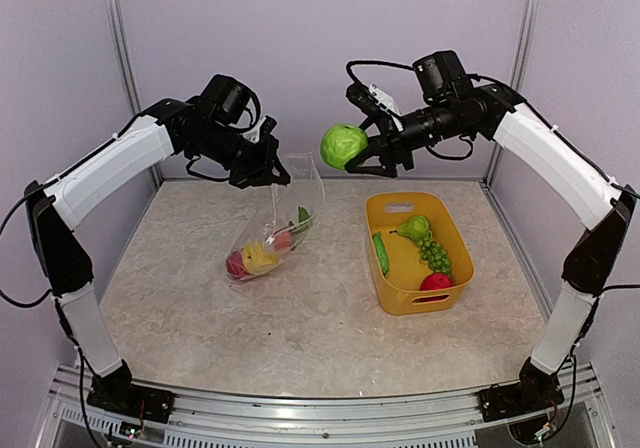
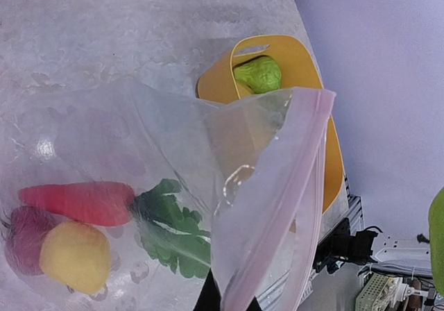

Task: Place the food in the zip-top bag and seal the zipper
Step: Place the fake fruit in the zipper food storage bag.

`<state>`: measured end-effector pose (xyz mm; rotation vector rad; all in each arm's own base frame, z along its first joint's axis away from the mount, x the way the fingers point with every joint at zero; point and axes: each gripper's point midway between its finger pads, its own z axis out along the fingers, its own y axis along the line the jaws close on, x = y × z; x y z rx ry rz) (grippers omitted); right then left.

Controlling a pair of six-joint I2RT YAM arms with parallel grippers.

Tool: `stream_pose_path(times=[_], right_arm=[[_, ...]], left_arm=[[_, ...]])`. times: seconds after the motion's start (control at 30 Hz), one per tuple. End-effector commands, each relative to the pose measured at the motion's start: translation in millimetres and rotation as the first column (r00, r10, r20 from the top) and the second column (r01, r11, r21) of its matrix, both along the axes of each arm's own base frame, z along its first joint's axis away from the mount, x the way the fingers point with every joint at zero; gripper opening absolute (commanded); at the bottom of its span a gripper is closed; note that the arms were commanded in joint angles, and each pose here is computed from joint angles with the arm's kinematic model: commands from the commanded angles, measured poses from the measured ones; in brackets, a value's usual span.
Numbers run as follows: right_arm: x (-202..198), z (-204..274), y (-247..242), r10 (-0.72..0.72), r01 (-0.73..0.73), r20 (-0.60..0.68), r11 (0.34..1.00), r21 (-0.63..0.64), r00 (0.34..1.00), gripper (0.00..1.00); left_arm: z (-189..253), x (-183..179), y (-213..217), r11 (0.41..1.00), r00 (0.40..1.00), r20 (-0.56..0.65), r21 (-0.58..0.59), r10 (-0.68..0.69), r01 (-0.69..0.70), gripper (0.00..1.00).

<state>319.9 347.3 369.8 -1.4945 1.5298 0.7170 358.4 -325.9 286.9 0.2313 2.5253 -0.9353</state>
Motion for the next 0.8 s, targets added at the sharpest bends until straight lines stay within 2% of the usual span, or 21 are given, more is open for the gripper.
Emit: stream_pose_path(times=[0.0,0.27,0.3,0.4,0.47,0.6,0.73,0.77], right_arm=[[-11,4,36,0.067,-0.065,-0.033,0.996,0.068,0.997,0.53],[-11,-34,68,0.085,-0.082,-0.081,0.995,0.048,0.993,0.55],[-7,-38,70,0.065,-0.062,-0.076,0.997,0.040,0.995,0.59],[7,-53,72,-0.018,0.017,-0.061,1.000,-0.011,0.998,0.79],[16,-54,71,-0.077,0.075,-0.048,0.997,-0.027,0.996,0.89],[20,-42,65,-0.115,0.115,-0.012,0.993,-0.018,0.993,0.99],[8,-27,61,-0.078,0.078,0.003,0.997,0.002,0.997,0.99],[1,-24,59,-0.047,0.047,0.015,0.999,0.001,0.999,0.96]], left_arm=[[11,0,-8,1.000,1.000,0.019,-0.012,-0.013,0.013,0.00],[19,-3,-8,1.000,1.000,0.024,-0.019,-0.012,0.012,0.00],[19,-3,-7,1.000,1.000,0.025,-0.016,-0.010,0.010,0.00],[21,-5,-4,1.000,0.999,0.035,-0.016,-0.002,0.003,0.00],[20,-6,-3,1.000,0.999,0.035,-0.015,0.000,0.001,0.00],[20,-7,-2,1.000,0.999,0.038,-0.014,-0.003,0.003,0.00],[19,-6,-2,1.000,0.999,0.043,-0.016,-0.004,0.004,0.00],[19,-6,-1,1.000,0.999,0.043,-0.017,-0.003,0.003,0.00]])
